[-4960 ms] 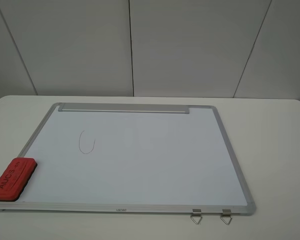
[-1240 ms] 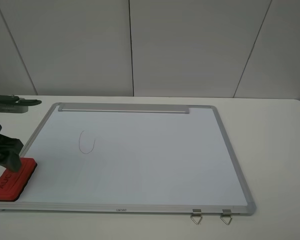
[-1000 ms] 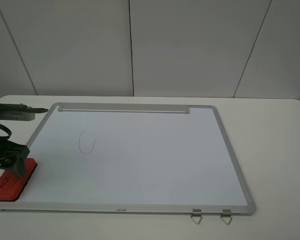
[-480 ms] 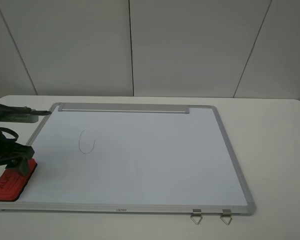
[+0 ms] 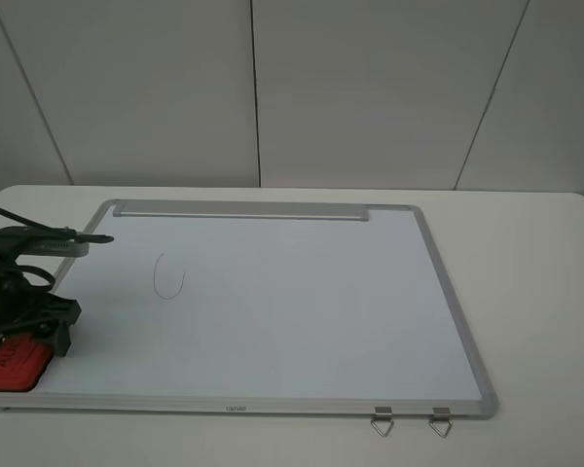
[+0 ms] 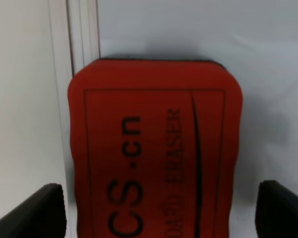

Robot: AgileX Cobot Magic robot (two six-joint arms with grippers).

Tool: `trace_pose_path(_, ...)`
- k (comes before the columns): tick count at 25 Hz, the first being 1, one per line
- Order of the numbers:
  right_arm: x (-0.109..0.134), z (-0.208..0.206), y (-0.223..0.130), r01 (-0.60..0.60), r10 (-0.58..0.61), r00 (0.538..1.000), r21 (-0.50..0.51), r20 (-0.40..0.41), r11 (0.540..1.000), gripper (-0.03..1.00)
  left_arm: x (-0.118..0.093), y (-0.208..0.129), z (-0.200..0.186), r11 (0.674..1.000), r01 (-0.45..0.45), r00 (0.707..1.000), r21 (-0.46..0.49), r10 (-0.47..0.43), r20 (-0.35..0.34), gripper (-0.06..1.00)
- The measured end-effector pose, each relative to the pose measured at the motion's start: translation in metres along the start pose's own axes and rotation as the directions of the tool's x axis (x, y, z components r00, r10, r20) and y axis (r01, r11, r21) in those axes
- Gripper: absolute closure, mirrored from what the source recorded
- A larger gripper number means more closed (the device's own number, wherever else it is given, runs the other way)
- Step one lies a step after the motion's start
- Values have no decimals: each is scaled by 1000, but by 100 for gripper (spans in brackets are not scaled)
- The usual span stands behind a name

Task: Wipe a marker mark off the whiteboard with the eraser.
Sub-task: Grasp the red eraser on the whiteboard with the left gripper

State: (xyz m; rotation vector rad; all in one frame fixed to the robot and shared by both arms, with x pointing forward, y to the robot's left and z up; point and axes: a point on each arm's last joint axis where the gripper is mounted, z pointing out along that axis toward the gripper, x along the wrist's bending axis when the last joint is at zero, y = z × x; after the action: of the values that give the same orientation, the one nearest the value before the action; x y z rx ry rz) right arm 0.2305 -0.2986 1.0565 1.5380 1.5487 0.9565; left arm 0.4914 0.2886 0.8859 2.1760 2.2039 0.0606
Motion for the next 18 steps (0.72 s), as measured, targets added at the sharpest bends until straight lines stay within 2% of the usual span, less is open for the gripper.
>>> trace_pose_path(10, 0, 0, 0, 0, 0, 1000, 0, 0, 1000, 14, 0, 1, 0, 1000, 0, 1000, -11, 0, 1, 22)
trace_pose_path(15, 0, 0, 0, 0, 0, 1000, 0, 0, 1000, 14, 0, 2, 0, 1000, 0, 1000, -18, 0, 1, 40)
trace_pose_path(18, 0, 0, 0, 0, 0, 1000, 0, 0, 1000, 14, 0, 2, 0, 1000, 0, 1000, -18, 0, 1, 40)
